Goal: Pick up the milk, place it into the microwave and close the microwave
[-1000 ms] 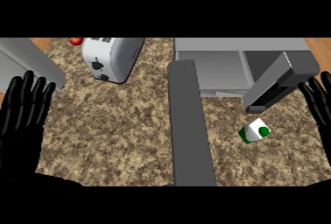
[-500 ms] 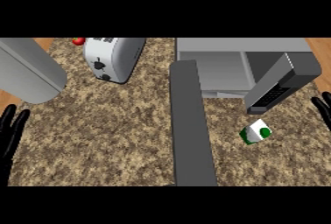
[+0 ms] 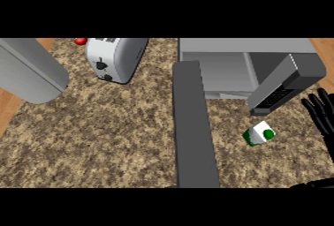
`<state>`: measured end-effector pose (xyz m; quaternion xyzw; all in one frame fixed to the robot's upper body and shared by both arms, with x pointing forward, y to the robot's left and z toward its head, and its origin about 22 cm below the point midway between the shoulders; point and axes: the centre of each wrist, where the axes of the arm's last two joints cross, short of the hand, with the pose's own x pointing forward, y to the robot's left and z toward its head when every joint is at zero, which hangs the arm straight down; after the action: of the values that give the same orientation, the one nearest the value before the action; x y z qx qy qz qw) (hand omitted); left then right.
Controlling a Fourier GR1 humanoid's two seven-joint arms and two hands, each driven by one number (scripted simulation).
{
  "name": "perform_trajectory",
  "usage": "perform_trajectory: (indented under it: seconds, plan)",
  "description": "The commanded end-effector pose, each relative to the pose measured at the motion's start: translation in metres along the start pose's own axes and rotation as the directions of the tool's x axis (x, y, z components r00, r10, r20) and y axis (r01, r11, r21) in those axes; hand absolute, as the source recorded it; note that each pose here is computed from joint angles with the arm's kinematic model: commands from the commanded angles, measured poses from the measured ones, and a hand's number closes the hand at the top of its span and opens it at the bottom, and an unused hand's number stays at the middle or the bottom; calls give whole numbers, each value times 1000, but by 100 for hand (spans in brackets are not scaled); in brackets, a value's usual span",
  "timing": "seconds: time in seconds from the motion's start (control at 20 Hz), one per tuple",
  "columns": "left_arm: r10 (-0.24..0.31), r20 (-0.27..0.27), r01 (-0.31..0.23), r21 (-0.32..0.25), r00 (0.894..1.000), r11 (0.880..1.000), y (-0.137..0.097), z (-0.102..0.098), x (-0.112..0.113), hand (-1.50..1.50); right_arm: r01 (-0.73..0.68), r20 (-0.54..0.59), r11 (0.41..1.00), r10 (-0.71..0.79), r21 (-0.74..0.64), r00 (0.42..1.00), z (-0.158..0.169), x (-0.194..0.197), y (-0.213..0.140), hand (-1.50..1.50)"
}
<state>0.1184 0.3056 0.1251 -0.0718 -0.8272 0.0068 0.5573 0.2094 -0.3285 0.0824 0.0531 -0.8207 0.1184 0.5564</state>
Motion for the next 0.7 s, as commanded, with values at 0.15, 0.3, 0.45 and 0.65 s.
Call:
perform_trajectory:
  seconds: [0.15,0.3,0.45,0.65]
  plan:
    - [24,20,-23,-15,1000,1000,1,5,9,-150,-56,-66,997,52,-56,996,13,-56,-2,-150]
    - [5,34,-5,-7,999,1000,3,25,12,-150,-98,-147,988,81,-118,986,18,-75,-17,-150]
    - [12,9,-12,-1,1000,1000,9,32,15,-150,-108,-172,988,88,-109,981,22,-90,-11,-150]
    - [15,17,-15,-11,1000,1000,1,40,26,-150,-122,-216,987,98,-101,971,36,-121,-24,-150]
